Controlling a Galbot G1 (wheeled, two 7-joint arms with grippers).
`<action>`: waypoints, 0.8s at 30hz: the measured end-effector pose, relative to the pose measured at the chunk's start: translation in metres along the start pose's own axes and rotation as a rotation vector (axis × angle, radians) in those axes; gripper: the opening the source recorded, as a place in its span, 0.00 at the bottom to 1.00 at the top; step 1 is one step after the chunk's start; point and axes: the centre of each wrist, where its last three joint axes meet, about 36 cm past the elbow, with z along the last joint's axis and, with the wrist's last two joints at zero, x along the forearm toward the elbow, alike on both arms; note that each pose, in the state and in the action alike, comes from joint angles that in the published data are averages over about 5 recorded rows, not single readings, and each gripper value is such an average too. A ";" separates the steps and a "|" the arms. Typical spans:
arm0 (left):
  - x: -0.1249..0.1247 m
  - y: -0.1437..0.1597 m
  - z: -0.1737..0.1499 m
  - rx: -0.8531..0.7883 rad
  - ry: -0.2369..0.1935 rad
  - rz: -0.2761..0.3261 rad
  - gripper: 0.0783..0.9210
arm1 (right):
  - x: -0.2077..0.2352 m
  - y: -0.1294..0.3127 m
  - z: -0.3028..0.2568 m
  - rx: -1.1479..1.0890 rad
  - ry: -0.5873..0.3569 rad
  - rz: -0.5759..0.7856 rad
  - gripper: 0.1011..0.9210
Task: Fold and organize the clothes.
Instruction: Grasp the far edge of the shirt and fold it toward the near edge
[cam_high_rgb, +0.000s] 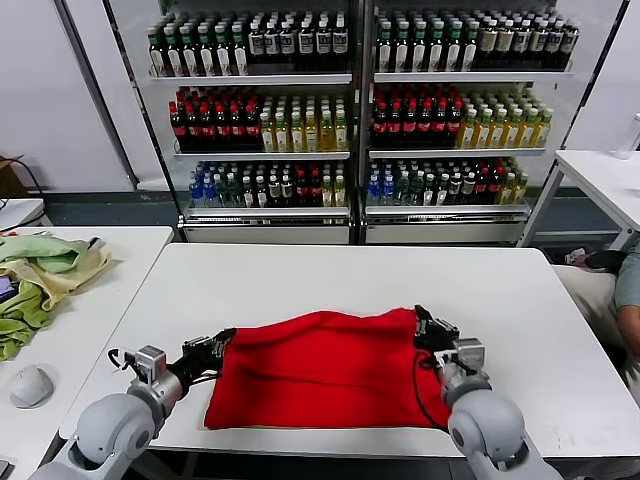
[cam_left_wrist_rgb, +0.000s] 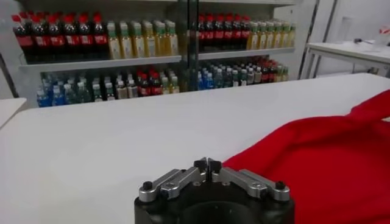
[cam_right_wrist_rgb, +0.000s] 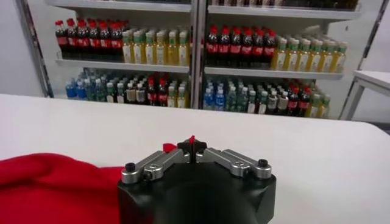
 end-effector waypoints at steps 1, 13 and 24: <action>0.002 0.000 0.001 0.000 0.001 0.002 0.02 | 0.003 -0.001 0.001 0.002 0.004 0.003 0.02; 0.008 0.004 0.007 -0.001 0.020 0.018 0.02 | 0.021 -0.010 0.007 0.013 0.032 0.039 0.02; 0.012 0.024 -0.001 0.002 0.037 0.005 0.02 | 0.027 -0.009 0.011 0.010 0.062 0.031 0.02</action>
